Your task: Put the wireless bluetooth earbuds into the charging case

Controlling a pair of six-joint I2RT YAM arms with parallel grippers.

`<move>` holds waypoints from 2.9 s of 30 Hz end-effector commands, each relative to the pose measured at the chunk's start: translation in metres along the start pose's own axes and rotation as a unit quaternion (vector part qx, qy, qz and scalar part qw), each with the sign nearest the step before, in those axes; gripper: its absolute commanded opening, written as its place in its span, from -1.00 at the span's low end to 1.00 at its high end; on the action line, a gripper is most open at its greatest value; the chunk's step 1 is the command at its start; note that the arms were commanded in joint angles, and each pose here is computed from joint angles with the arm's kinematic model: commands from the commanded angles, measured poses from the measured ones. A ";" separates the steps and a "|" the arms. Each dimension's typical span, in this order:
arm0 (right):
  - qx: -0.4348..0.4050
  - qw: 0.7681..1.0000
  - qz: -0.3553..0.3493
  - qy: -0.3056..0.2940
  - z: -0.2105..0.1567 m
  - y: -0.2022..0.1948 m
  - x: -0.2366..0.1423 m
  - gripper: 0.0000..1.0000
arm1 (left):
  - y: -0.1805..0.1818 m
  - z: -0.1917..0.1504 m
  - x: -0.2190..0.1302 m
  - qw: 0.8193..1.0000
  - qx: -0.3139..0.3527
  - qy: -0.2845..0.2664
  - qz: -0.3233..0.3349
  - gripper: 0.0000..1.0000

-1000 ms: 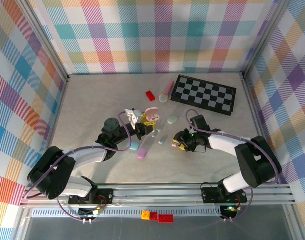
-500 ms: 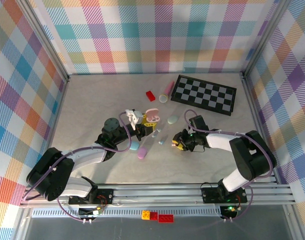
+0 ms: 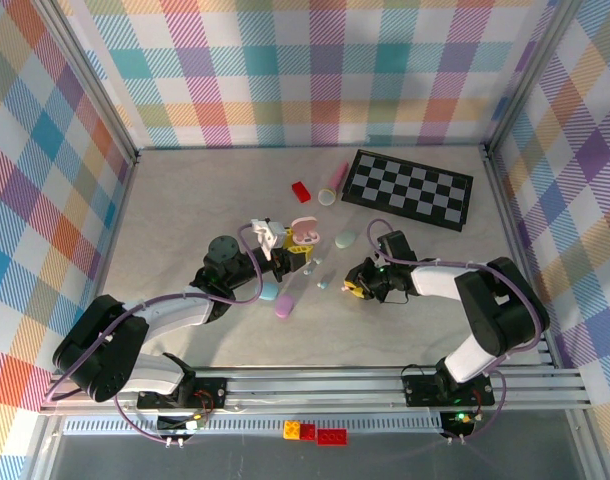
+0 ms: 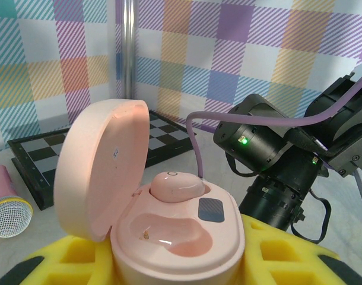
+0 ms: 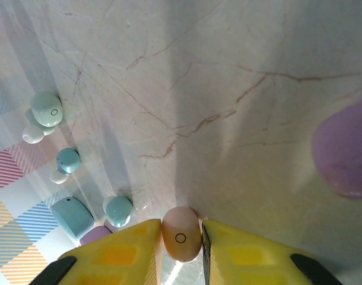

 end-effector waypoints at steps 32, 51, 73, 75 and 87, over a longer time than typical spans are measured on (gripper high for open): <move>-0.119 0.990 -0.052 -0.055 -0.003 0.043 -0.071 -0.61 | 0.008 -0.006 0.013 0.998 0.059 0.018 0.012 -0.36; -0.236 0.966 0.031 -0.099 -0.010 0.151 -0.142 -0.61 | 0.008 -0.019 0.055 0.985 0.140 0.094 -0.033 -0.36; -0.253 0.964 0.028 -0.080 -0.011 0.157 -0.122 -0.61 | -0.016 -0.020 0.077 0.986 0.128 0.085 -0.065 -0.36; -0.253 0.964 0.023 -0.079 -0.010 0.155 -0.120 -0.61 | -0.016 -0.019 0.077 0.987 0.125 0.081 -0.062 -0.36; -0.253 0.965 0.015 -0.065 -0.009 0.152 -0.107 -0.61 | -0.018 -0.015 0.077 0.987 0.129 0.074 -0.064 -0.36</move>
Point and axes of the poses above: each hand's point on the last joint's axis, 136 mm out from that joint toward the fingers, its own x axis out along the fingers, its own y axis along the line the jaws close on, z = x × y, the point moved 7 cm from there along -x, back along the fingers, and after that the axes turned 11 degrees about -x, right-handed, at the moved point
